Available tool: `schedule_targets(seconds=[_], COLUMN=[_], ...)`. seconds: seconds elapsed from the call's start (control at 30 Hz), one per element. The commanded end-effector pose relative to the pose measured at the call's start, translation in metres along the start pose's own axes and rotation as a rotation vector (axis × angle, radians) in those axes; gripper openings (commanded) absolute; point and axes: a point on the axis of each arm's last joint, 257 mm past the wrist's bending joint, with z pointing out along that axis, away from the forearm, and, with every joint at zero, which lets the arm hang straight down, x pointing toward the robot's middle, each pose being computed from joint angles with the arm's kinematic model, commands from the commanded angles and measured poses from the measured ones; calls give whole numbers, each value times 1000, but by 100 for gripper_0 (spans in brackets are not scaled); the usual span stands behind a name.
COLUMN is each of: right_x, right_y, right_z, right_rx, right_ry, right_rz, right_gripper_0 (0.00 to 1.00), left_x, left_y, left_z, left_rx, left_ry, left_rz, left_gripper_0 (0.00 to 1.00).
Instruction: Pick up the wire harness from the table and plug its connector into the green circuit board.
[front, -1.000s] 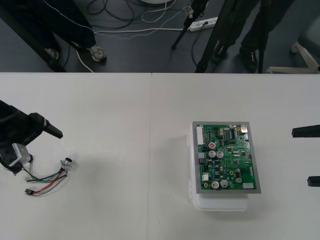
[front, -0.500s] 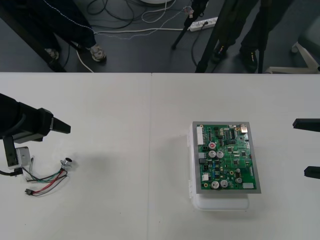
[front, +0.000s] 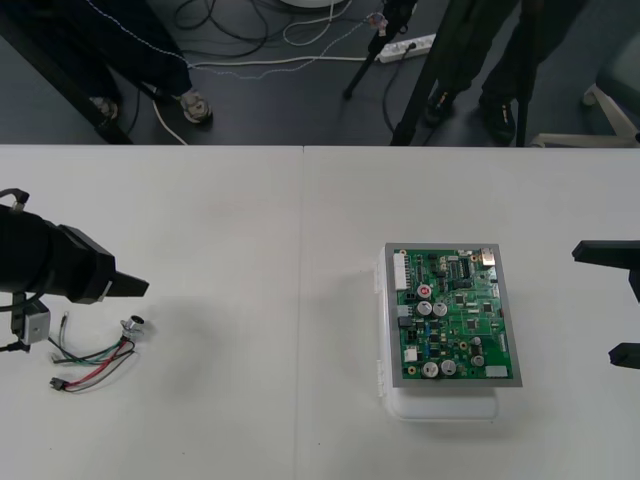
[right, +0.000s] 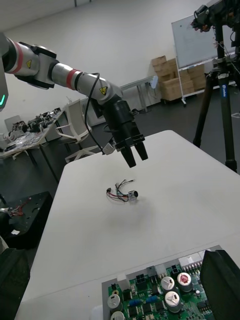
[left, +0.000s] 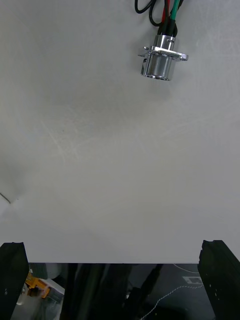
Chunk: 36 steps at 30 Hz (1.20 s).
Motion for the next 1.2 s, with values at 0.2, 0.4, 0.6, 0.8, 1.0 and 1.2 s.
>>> schedule_targets(seconds=[0.2,0.4,0.6,0.8,1.0,1.2], right_x=[-1,14,21,25,22,23], right_y=[4,1,-3,-5,-9,-15], right_z=[10,13,12,10,10,7], right_rx=[-76,-93,-93,-89,-83,-72], right_ry=[27,29,51,60,55,56], right_rz=[-176,-220,-297,-336,-334,-345], right_gripper_0=[100,100,100,100,100,100], left_x=[10,-7,-20,-26,-32,-36], left_y=[-8,-10,-12,-17,-25,-32], left_z=[-10,-5,1,10,23,37], left_rx=[56,50,42,44,53,60], left_ry=[33,-1,-25,-32,-39,-44], left_rz=[328,361,352,350,344,338], left_gripper_0=[100,100,100,100,100,100])
